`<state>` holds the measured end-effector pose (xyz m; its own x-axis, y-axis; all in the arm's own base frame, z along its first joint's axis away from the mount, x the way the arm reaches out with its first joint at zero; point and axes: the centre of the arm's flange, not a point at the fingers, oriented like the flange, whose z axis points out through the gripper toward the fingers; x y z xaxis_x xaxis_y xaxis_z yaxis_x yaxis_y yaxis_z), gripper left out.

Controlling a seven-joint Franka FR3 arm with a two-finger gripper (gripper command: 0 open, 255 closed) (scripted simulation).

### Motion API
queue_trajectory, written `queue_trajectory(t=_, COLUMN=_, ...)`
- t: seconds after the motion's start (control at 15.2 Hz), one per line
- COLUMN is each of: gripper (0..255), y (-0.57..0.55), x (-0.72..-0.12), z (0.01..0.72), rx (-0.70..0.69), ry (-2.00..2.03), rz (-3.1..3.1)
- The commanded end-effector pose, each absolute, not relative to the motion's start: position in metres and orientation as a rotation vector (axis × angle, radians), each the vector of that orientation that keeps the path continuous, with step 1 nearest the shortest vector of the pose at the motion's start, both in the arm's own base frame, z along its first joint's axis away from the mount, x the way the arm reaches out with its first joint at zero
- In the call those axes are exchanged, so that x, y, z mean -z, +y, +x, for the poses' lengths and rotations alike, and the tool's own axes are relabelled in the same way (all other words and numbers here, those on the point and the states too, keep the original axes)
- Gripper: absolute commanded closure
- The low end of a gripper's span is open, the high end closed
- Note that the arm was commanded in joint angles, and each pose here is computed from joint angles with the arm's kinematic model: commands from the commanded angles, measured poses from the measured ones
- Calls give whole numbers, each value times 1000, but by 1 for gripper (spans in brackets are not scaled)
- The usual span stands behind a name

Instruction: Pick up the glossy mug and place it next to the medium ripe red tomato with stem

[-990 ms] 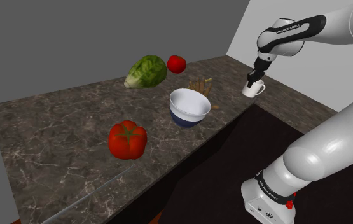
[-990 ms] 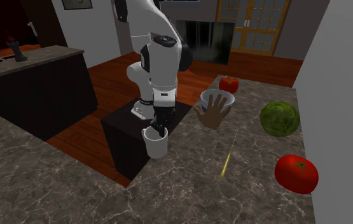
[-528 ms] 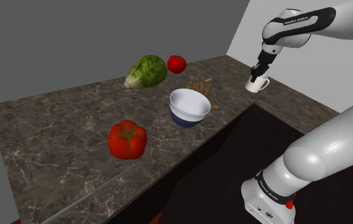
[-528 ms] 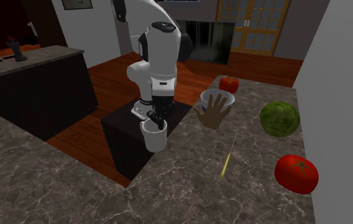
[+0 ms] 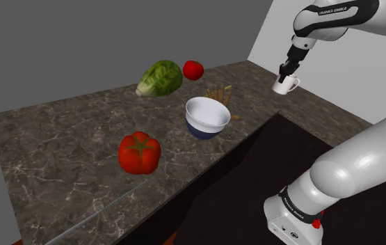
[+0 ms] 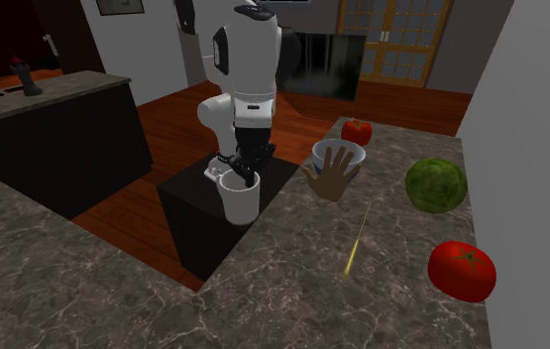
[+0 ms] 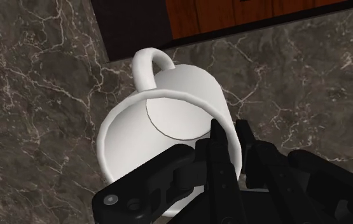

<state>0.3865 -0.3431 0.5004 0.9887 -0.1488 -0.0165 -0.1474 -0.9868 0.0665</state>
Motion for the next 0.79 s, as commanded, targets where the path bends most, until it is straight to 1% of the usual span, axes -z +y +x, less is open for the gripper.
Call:
queue_trajectory(t=0.0, gripper=255, y=-342, x=-511, z=386, rx=33, ry=-229, rz=3068)
queue_trajectory(t=0.26, gripper=255, y=-342, x=-527, z=386, rx=33, ry=-229, rz=3068)
queue_trajectory(t=0.73, gripper=255, y=-250, x=-527, z=389, rx=33, ry=-229, rz=3068)
